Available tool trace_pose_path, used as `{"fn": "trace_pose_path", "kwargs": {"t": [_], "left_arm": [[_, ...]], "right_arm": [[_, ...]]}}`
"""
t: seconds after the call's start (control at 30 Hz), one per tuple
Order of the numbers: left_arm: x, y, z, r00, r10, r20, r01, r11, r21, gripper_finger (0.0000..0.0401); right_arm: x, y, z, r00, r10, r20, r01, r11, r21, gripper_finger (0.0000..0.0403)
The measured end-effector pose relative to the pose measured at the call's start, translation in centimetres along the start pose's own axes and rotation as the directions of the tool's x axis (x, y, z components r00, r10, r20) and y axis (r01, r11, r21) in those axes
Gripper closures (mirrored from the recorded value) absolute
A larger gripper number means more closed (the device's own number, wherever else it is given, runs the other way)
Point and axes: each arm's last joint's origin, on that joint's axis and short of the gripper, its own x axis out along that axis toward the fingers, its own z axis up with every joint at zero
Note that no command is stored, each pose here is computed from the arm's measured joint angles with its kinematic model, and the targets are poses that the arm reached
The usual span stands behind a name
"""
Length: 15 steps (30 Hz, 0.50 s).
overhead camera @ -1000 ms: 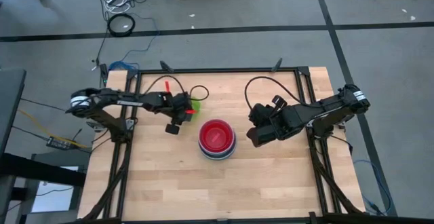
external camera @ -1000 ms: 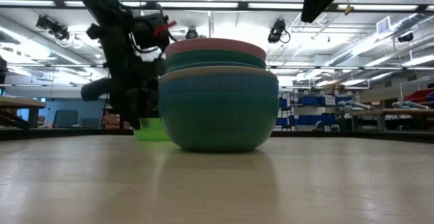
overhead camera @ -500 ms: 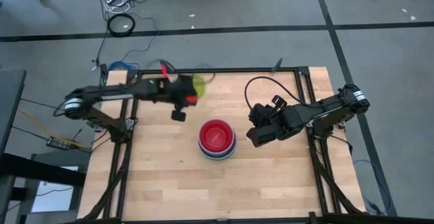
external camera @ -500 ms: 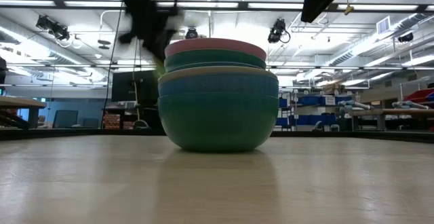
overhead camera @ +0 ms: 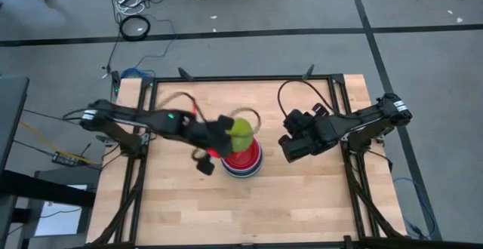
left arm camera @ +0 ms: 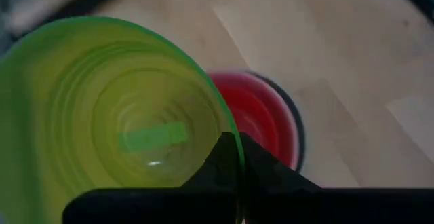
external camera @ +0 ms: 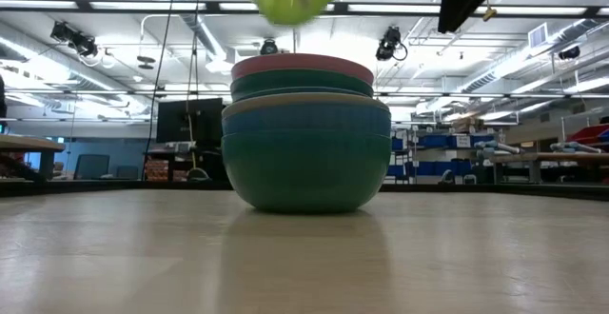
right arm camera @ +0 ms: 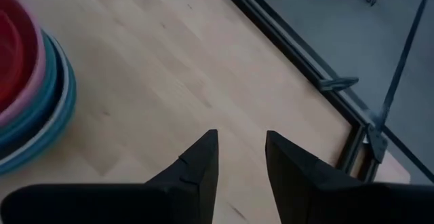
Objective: Nest bowls inside each other
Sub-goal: Stack the light green bowl on top of the red bowl
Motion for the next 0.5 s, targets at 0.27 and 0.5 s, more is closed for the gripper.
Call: {"fn": "trace_pose_path", "kwargs": {"t": [0.27,0.5], "left_arm": [[7.1,-1.4,-1.0,0.976,-0.078,-0.202,0.074,0.997,-0.027,0.0399],[8.4,-1.8,-0.9,0.971,-0.153,-0.183,0.142,0.987,-0.070,0.0368]], "right_arm": [[-0.2,-0.1,-0.1,1.000,0.003,0.002,-0.003,1.000,-0.014,0.0297],[-0.2,-0.1,-0.1,1.000,0.003,0.001,-0.003,1.000,-0.028,0.0296]]}}
